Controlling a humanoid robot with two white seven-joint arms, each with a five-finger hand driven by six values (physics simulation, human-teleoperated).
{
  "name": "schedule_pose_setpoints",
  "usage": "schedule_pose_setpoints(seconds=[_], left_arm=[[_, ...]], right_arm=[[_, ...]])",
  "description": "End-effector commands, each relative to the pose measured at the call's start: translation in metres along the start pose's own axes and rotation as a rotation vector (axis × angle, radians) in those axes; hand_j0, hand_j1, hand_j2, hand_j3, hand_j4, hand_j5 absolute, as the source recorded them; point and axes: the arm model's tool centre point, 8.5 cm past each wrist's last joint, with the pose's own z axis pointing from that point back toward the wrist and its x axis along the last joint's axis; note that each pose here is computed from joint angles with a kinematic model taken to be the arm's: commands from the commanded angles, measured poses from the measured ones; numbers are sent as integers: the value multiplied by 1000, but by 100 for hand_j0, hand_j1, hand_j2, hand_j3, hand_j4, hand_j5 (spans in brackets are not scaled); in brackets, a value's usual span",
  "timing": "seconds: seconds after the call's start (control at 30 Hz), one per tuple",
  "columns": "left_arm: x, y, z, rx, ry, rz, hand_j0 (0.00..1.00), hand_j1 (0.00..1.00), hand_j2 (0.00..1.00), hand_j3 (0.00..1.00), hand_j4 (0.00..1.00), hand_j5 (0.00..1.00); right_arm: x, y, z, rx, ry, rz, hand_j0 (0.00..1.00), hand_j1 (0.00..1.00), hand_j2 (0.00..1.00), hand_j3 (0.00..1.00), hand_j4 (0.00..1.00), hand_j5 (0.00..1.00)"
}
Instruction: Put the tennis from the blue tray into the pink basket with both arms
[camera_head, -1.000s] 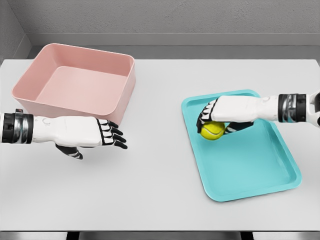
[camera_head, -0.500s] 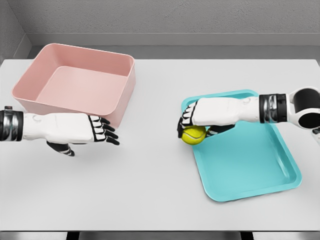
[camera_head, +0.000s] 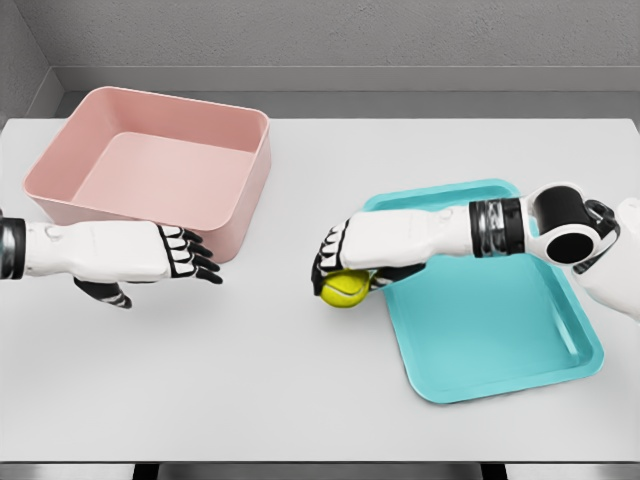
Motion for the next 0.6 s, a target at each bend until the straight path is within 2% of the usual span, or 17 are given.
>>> schedule_pose_setpoints(seconds=[0.0,0.43,0.57], left_arm=[[0,0,1,2,1,5,100,100,100,100,100,100],[-3,-2,8,-10,20,6,100,100,100,100,100,100],[-4,1,11,-3,28,1,100,100,100,100,100,100]], right_arm=[[3,0,-9,-7,-22,-9,62,62,62,62,62,62],[-8,10,-62,26,-67,-64,62,62,62,62,62,62],[-11,16,-66,41,-63,-80,62,62,62,62,62,62]])
